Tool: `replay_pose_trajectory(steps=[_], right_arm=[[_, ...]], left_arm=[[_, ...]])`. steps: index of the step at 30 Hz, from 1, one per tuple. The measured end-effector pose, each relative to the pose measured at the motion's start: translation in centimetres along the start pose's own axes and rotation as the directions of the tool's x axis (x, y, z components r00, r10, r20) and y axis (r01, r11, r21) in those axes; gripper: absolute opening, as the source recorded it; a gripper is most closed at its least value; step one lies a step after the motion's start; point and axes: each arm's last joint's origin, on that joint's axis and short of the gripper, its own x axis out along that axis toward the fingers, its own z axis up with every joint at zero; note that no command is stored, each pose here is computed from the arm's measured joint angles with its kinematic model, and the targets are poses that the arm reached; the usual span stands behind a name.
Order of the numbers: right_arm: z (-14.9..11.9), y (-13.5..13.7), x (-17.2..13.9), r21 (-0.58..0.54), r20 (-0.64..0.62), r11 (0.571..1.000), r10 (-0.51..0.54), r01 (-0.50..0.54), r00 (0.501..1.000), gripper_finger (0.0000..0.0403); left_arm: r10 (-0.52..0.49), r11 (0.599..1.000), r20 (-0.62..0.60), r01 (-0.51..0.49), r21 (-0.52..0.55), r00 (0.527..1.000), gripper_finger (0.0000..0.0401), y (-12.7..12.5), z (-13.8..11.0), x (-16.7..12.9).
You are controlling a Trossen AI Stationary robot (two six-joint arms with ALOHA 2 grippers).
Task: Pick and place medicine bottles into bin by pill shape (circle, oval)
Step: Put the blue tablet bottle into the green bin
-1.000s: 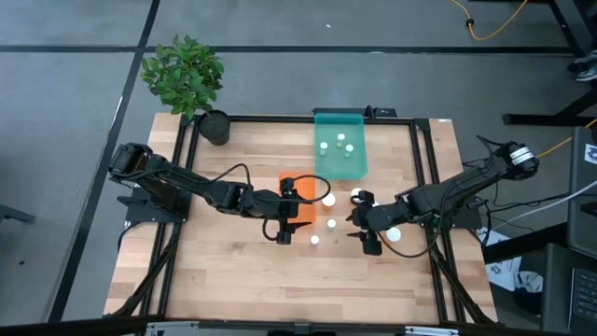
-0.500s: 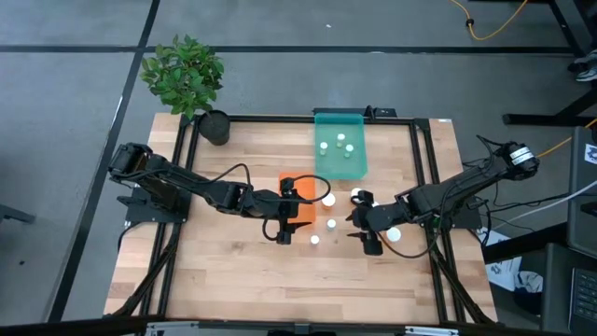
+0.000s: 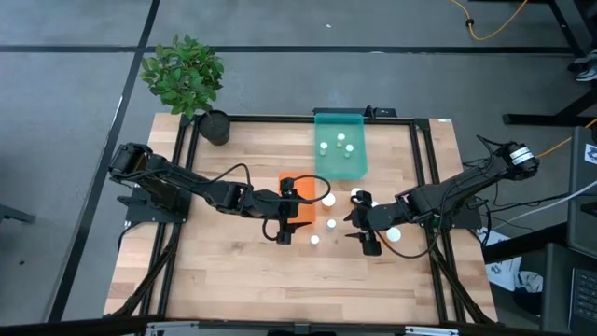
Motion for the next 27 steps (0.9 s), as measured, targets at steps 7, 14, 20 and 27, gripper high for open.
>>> replay_pose_trajectory(steps=[7,14,20,27], right_arm=[[0.0,0.0,0.0,0.012,-0.001,1.0,0.001,-0.001,1.0,0.0226],[-0.1,0.1,0.0,0.053,-0.011,0.998,0.023,-0.023,1.0,0.0226],[-0.1,0.1,0.0,0.06,-0.014,0.998,0.027,-0.026,1.0,0.0226],[-0.7,0.5,2.1,0.064,-0.098,0.995,0.083,-0.077,0.992,0.0226]], left_arm=[[0.0,1.0,0.0,0.0,0.0,1.0,0.0257,0.0,0.0,0.0],[0.0,1.0,0.0,0.0,0.0,1.0,0.0257,0.0,0.0,0.0],[0.0,1.0,0.0,0.0,0.0,1.0,0.0257,0.0,0.0,0.0],[0.003,1.0,0.0,-0.003,-0.001,1.0,0.0257,0.1,0.0,0.0]])
